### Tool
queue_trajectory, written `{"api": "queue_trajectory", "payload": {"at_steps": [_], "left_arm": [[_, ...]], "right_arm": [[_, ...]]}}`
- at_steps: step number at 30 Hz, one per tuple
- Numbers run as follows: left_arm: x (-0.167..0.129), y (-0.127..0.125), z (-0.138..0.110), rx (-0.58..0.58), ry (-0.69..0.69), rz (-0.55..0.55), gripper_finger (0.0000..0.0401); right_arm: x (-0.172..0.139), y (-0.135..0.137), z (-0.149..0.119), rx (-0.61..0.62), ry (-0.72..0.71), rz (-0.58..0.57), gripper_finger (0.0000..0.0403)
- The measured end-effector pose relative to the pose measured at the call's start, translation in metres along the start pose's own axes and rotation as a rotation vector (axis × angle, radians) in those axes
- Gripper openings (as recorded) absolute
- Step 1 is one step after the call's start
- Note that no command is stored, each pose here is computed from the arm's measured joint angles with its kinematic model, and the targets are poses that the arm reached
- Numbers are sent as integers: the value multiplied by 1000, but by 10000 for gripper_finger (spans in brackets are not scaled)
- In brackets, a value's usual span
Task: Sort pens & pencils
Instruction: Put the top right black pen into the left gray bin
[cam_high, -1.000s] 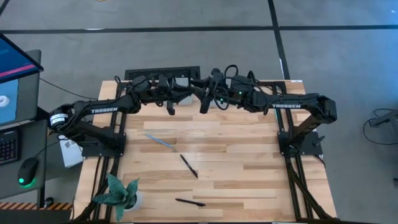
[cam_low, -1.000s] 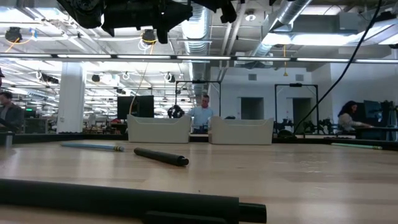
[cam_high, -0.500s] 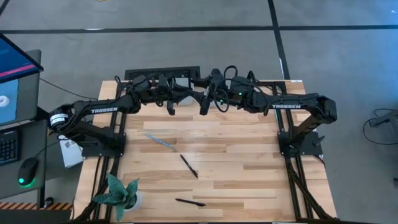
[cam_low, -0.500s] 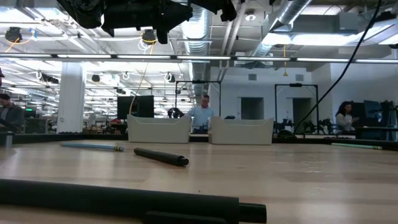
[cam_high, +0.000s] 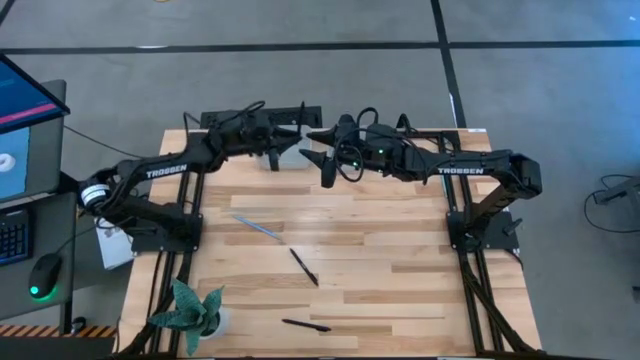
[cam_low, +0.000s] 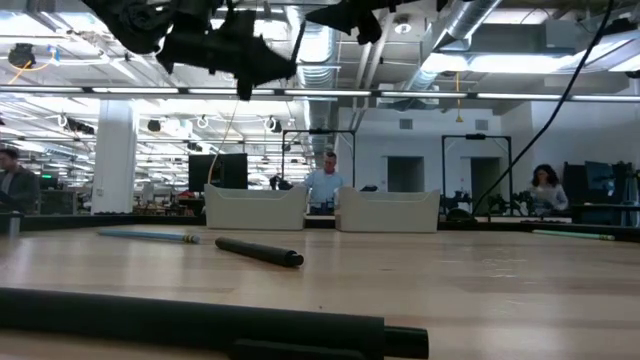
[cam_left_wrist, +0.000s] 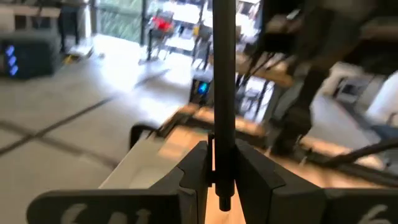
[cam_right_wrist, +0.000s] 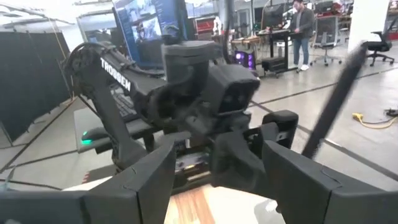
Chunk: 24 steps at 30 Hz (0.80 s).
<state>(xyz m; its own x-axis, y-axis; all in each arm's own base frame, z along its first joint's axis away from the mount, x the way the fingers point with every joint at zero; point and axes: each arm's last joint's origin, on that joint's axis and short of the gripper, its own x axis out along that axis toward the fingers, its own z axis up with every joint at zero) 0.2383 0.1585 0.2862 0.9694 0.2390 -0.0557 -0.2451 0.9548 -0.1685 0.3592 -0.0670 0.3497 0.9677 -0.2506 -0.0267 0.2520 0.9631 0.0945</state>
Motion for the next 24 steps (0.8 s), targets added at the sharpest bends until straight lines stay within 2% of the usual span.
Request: {"api": "queue_trajectory", "payload": {"at_steps": [7, 18, 24], "left_arm": [[-12, 27, -14, -23, 154, 118, 52], [-28, 49, -29, -108, 316, 230, 52], [-35, 54, -40, -45, 447, 351, 52]], "right_arm": [[0, -1, -4, -3, 42, -5, 260], [0, -1, -4, -3, 41, -5, 260], [0, -1, -4, -3, 41, -5, 260]]}}
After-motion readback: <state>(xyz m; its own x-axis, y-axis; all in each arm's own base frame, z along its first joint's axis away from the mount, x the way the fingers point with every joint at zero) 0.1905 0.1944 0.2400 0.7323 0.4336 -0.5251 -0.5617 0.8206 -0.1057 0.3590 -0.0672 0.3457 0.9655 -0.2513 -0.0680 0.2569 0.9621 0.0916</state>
